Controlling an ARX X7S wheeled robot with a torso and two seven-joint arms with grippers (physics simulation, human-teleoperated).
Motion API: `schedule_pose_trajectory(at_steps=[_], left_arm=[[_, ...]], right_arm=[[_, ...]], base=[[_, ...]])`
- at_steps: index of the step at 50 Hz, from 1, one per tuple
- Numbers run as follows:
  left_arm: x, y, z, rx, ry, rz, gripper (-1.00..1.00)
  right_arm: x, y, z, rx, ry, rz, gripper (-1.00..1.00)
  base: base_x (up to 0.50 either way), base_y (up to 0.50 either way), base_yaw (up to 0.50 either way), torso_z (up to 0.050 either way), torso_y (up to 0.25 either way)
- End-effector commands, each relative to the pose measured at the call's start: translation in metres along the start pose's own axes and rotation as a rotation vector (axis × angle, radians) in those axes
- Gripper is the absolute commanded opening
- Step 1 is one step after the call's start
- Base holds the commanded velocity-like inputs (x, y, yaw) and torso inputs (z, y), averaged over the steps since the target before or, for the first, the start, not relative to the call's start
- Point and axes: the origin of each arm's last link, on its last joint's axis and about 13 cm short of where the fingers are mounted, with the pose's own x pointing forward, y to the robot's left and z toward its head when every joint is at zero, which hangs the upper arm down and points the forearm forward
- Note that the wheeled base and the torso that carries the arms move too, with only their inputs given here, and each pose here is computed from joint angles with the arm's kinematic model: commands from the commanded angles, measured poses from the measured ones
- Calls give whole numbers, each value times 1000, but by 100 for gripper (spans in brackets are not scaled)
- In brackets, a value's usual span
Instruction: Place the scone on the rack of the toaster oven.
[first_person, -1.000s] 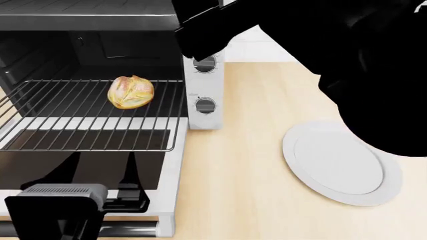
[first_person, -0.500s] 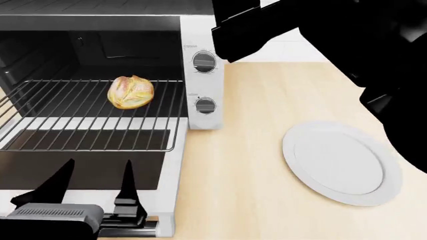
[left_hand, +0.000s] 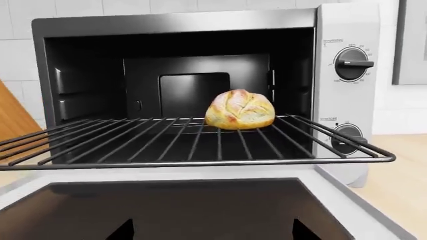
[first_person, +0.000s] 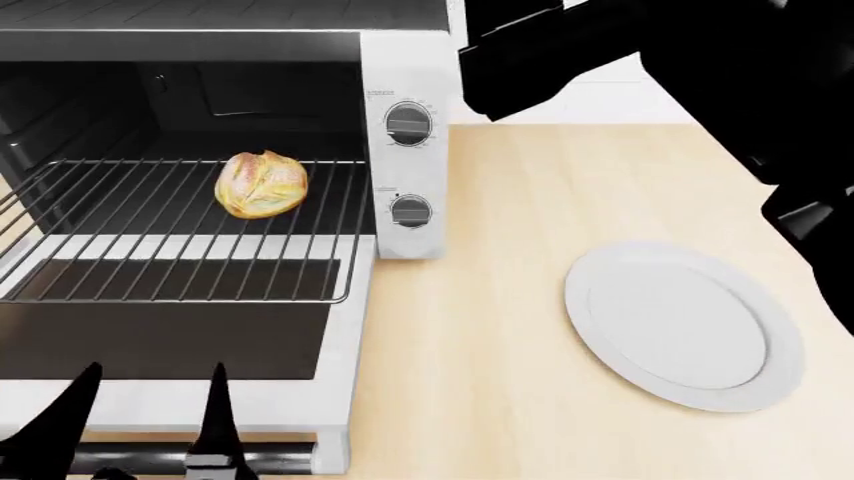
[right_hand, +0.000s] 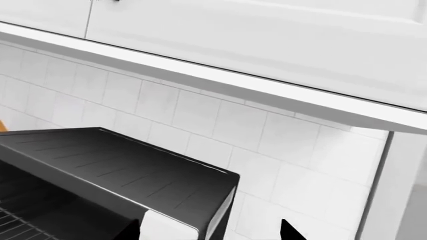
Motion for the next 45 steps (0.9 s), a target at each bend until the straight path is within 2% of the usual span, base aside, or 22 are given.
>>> schedule_pose_trajectory(at_steps=[1, 8, 17, 22, 27, 38, 41, 42, 45], left_arm=[[-15, 11, 10, 15, -41, 63, 100], [-18, 9, 28, 0, -122, 76, 100], [-14, -4, 62, -28, -234, 44, 100], [-12, -1, 78, -50, -283, 26, 100], [0, -1, 88, -78, -277, -2, 100], [20, -7, 104, -99, -269, 14, 100], [25, -11, 113, -102, -281, 4, 100], [26, -16, 119, -129, -292, -8, 100], [28, -12, 131, -107, -306, -12, 100]], right_arm=[[-3, -2, -1, 3, -3, -13, 100], [-4, -3, -3, 6, -2, -22, 100], [-8, -7, -5, 11, -2, -35, 100], [-9, -9, -5, 14, -2, -41, 100], [-10, -9, -6, 13, 0, -43, 100], [-17, -11, -17, 26, -8, -55, 100], [-20, -12, -15, 31, -23, -60, 100], [-22, -12, -15, 30, -30, -62, 100], [-26, -12, -15, 31, -38, -67, 100]], base=[[0, 0, 0, 0, 0], [0, 0, 0, 0, 0], [0, 0, 0, 0, 0], [0, 0, 0, 0, 0], [0, 0, 0, 0, 0], [0, 0, 0, 0, 0], [0, 0, 0, 0, 0], [0, 0, 0, 0, 0], [0, 0, 0, 0, 0]])
